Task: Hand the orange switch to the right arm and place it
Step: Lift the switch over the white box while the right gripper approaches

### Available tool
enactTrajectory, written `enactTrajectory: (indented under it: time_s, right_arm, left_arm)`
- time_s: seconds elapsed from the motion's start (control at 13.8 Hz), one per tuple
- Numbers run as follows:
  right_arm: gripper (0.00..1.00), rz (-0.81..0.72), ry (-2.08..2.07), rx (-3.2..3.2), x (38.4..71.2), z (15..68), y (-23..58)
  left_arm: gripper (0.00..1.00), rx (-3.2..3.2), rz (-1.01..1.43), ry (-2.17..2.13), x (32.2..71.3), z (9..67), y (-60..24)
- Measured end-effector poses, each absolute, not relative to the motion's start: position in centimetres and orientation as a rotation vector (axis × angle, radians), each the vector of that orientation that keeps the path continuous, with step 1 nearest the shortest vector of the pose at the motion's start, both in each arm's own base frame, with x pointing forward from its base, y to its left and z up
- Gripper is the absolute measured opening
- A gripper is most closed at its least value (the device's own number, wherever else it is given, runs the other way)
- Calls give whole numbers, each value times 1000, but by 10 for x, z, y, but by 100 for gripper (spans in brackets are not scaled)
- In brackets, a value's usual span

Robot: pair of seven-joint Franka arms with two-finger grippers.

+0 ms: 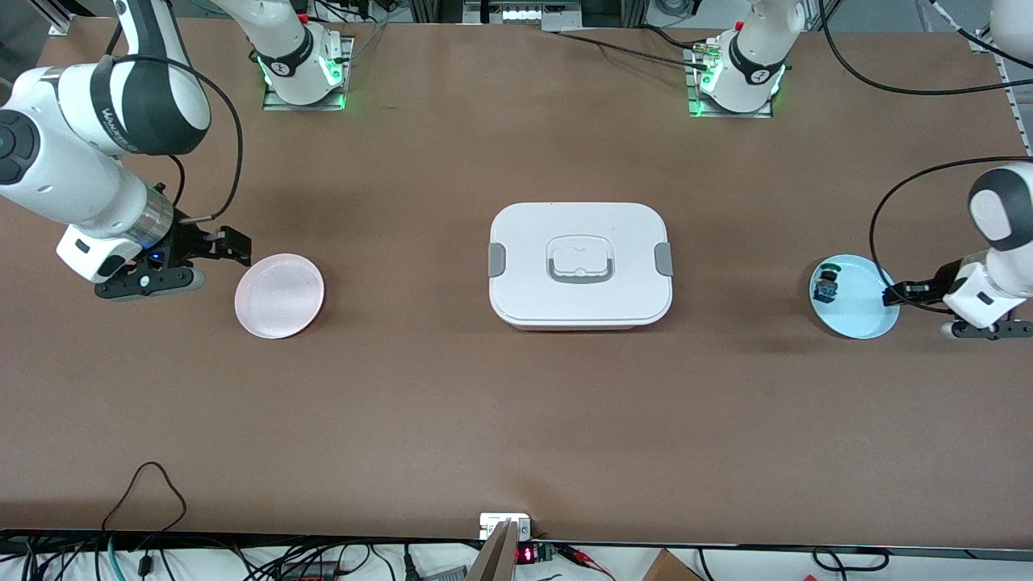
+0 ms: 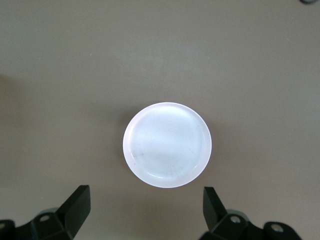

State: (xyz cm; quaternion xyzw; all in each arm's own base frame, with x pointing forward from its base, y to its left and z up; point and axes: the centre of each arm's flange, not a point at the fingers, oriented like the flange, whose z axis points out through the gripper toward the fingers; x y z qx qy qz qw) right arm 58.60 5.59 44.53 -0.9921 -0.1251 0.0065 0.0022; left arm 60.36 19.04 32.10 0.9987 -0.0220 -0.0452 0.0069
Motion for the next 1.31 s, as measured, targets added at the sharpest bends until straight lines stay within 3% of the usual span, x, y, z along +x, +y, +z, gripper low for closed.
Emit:
enactTrajectory:
  time_s: [0.51, 0.87, 1.31]
  right_arm:
    - [100, -37, -1283, -2869, 581, 468, 55]
    - [100, 2, -1940, -2459, 572, 478, 57]
    - [100, -18, -2189, -2142, 567, 503, 80]
  left_arm:
    - [72, 2685, -65, -486, 628, 353, 88]
    - [72, 2221, 149, -858, 630, 360, 6]
    - [72, 1643, 560, -1082, 635, 362, -120]
